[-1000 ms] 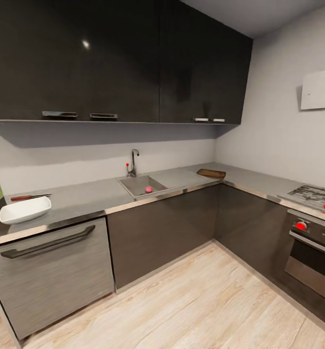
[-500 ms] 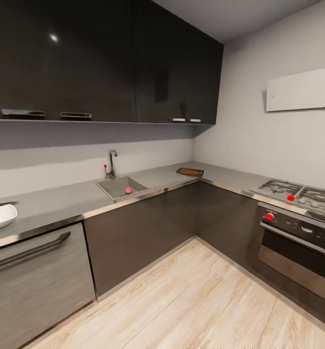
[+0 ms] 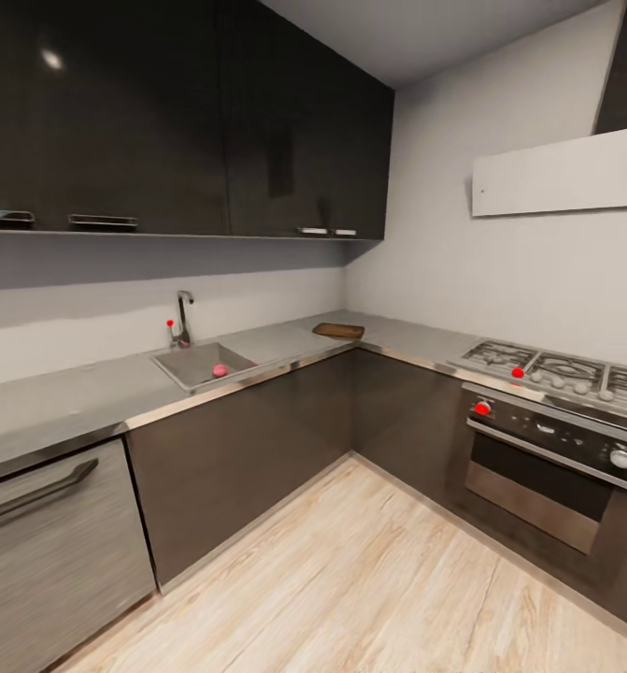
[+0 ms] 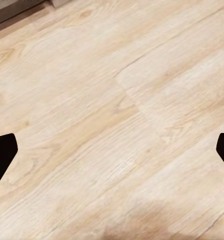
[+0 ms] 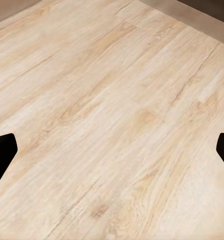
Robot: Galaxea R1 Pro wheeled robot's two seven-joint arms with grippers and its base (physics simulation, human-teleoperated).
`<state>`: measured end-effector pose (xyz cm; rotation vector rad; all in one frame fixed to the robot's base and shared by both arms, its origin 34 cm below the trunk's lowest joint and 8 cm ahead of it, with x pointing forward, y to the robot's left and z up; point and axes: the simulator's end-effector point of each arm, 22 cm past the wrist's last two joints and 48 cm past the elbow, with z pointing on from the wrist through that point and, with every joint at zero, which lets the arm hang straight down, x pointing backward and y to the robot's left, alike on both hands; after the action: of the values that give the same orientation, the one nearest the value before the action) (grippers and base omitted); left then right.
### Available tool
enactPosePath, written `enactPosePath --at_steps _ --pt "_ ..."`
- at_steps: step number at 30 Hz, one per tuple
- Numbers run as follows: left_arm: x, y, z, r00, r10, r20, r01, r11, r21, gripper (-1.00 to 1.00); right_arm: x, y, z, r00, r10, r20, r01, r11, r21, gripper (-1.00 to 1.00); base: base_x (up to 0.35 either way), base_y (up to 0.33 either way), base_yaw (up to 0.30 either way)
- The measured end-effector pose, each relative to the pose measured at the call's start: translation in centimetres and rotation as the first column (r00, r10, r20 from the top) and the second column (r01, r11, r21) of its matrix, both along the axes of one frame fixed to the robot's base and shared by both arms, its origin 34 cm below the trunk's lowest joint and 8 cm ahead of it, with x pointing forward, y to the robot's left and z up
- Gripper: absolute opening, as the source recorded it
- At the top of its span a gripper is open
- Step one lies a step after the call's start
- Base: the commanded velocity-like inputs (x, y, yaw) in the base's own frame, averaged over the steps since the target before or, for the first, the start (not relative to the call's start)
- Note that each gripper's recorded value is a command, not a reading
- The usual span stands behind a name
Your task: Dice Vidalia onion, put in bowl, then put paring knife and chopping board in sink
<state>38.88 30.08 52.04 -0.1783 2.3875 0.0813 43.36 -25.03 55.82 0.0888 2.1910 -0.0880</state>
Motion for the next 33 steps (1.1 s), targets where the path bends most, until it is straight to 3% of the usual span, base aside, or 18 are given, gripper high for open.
enactPosePath --at_steps 33 --pt "0.0 -0.99 -0.06 1.0 -0.001 0.0 0.001 1.0 -0.014 1.0 -0.05 0.16 -0.04 1.0 0.01 -0.002 -0.01 1.0 -0.003 1.0 0.0 0.0 -0.001"
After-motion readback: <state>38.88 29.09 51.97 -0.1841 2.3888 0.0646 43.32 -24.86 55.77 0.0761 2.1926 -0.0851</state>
